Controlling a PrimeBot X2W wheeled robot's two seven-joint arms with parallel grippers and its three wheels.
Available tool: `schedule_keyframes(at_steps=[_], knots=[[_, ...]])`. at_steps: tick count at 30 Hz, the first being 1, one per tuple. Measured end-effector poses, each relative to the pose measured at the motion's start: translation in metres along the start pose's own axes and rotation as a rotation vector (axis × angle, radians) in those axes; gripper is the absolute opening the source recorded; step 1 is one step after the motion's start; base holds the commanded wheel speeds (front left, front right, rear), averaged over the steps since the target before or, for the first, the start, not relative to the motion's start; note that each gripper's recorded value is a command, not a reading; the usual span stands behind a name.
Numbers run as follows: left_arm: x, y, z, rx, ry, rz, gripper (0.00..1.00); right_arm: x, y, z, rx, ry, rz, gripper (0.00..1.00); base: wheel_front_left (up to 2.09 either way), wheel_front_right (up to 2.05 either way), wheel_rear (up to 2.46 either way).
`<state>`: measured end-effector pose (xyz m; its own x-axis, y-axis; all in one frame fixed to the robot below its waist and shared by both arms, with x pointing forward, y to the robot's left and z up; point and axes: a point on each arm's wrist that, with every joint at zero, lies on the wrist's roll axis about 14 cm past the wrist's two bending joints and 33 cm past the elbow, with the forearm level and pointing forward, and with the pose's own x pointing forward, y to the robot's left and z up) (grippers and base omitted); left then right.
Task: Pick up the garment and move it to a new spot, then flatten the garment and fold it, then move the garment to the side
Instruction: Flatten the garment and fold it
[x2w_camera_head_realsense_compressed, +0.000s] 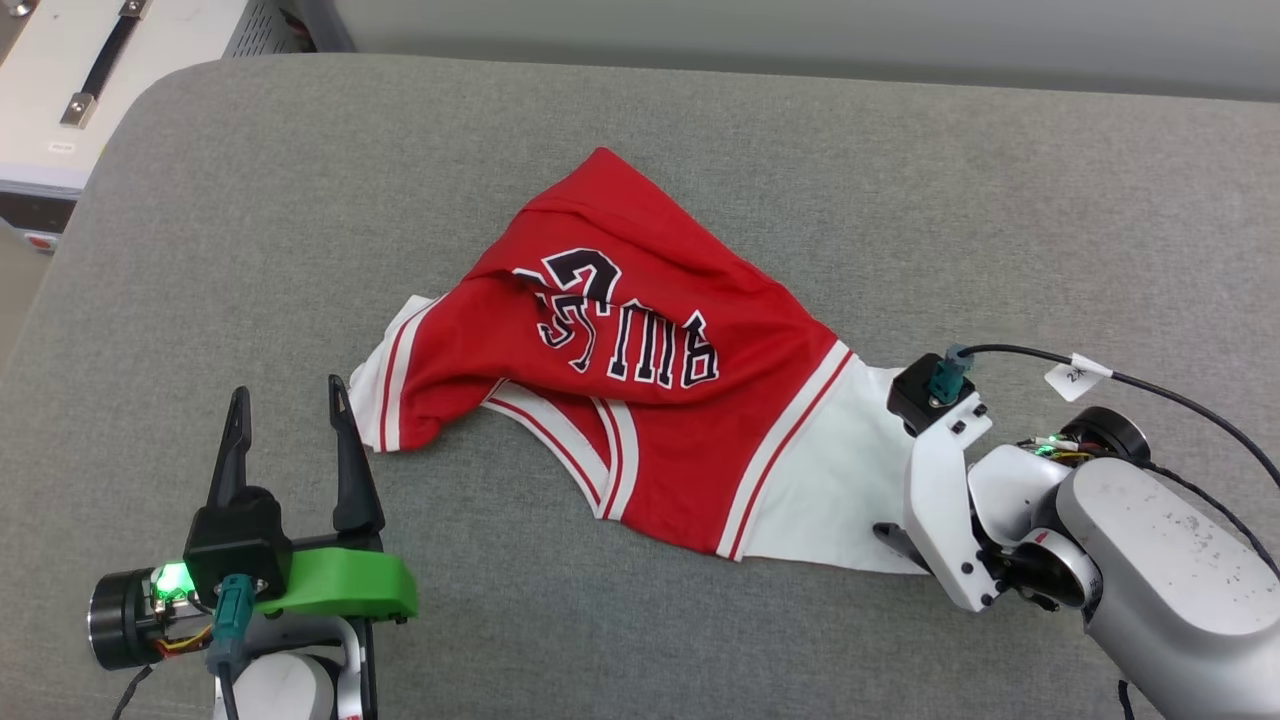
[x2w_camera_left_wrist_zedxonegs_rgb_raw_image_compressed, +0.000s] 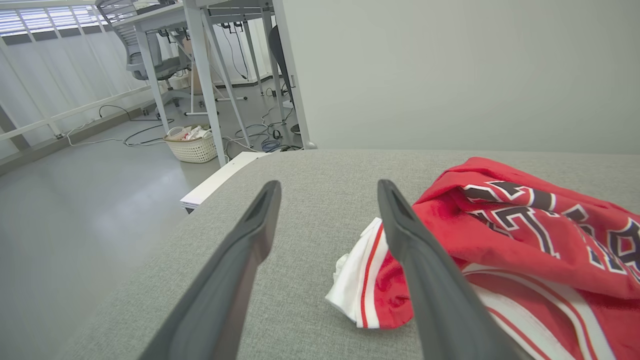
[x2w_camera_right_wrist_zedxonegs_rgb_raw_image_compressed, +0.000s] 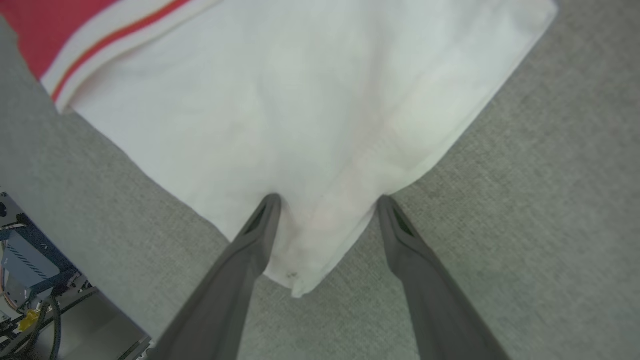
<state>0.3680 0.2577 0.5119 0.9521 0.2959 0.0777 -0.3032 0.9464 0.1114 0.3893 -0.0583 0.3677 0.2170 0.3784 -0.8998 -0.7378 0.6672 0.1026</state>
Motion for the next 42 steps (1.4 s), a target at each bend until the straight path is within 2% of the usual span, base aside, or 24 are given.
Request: schedule_keyframes(at_steps=[6,7,8,16,21,24,28,31,38,42], knots=[[0.0,0.005,-0.008,0.006,0.019,0.021,1.0,0.015,0.003,-0.008,-0.058,0.057,0.019,1.0,0.0,0.0,0.0],[0.001,0.006,-0.009,0.008,0.019,0.024,1.0,0.016,0.003,-0.007,-0.063,0.052,0.023,0.54,0.0,0.0,0.0],[0.001,0.007,-0.009,0.008,0.02,0.027,1.0,0.016,0.004,-0.005,-0.066,0.043,0.027,0.0,0.0,0.0,0.0],[-0.005,0.004,-0.013,-0.009,0.029,0.011,1.0,-0.004,0.005,0.029,-0.071,-0.18,0.021,0.0,0.0,0.0,0.0],[-0.01,0.001,-0.007,-0.014,0.009,-0.008,1.0,-0.05,-0.01,0.066,-0.055,-0.411,-0.025,0.0,0.0,0.0,0.0],[-0.013,0.001,-0.004,-0.015,0.0,-0.014,1.0,-0.081,-0.035,0.068,-0.028,-0.478,-0.096,0.0,0.0,0.0,0.0],[-0.015,-0.004,-0.003,-0.018,-0.004,-0.033,1.0,-0.106,-0.068,0.042,0.07,-0.494,-0.176,0.0,0.0,0.0,0.0],[-0.014,-0.008,-0.003,-0.028,-0.005,-0.047,1.0,-0.116,-0.092,0.008,0.165,-0.467,-0.239,0.0,0.0,0.0,0.0],[-0.012,-0.015,-0.009,-0.033,0.012,-0.08,1.0,-0.11,-0.127,-0.068,0.388,-0.366,-0.331,0.0,0.0,0.0,0.0],[-0.012,-0.021,-0.014,-0.035,0.027,-0.132,1.0,-0.107,-0.13,-0.082,0.436,-0.367,-0.352,0.0,0.0,0.0,0.0]])
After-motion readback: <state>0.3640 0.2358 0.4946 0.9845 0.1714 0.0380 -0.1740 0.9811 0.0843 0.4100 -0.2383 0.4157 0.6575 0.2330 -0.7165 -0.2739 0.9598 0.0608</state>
